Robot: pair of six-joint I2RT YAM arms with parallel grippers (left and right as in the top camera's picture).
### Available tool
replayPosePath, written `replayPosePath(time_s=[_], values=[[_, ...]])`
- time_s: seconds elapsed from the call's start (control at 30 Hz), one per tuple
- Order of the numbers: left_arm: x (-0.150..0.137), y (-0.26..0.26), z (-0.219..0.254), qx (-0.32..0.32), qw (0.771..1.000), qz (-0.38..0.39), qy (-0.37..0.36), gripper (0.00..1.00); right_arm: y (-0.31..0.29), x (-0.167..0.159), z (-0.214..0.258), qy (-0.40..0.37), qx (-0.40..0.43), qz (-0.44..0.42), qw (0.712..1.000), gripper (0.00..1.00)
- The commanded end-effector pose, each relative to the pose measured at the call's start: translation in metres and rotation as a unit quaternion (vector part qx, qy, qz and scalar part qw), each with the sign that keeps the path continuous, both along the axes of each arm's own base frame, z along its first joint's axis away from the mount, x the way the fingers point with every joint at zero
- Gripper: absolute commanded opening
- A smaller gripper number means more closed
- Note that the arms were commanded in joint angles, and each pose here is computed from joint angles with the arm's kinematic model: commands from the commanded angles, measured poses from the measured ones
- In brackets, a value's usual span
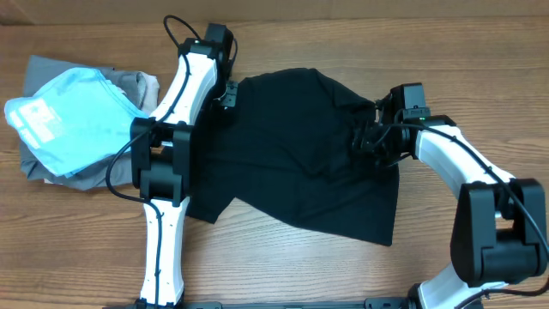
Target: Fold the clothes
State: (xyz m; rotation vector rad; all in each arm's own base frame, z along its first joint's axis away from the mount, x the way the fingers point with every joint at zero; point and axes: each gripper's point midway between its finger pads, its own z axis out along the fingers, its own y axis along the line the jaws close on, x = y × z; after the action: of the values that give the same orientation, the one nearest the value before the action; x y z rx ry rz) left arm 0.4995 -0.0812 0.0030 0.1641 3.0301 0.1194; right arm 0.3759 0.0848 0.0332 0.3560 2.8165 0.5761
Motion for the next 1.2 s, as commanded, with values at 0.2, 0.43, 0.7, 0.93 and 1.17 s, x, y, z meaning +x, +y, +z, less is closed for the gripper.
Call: replayPosePath(time_s=[0.2, 0.43, 0.7, 0.93, 1.17], values=[[-0.026, -0.005, -0.034, -0.002, 0.998, -0.001, 0.066, 0.04, -0.049, 0.001, -0.011, 0.010, -0.082, -0.064, 0.995, 0.33], [-0.028, -0.001, -0.034, 0.003, 0.998, 0.001, 0.070, 0.04, -0.075, 0.001, -0.003, 0.013, -0.032, -0.087, 0.996, 0.17], [-0.028, 0.000, -0.034, 0.003, 0.997, 0.003, 0.072, 0.04, -0.029, 0.019, 0.053, -0.085, 0.096, 0.030, 0.991, 0.33], [-0.021, -0.002, -0.015, 0.001, 0.998, -0.005, 0.063, 0.04, -0.026, -0.007, 0.037, -0.016, 0.093, 0.023, 0.995, 0.60], [-0.008, -0.015, 0.003, -0.031, 0.999, -0.007, 0.039, 0.04, 0.000, -0.024, 0.012, 0.008, 0.086, 0.057, 0.995, 0.49]])
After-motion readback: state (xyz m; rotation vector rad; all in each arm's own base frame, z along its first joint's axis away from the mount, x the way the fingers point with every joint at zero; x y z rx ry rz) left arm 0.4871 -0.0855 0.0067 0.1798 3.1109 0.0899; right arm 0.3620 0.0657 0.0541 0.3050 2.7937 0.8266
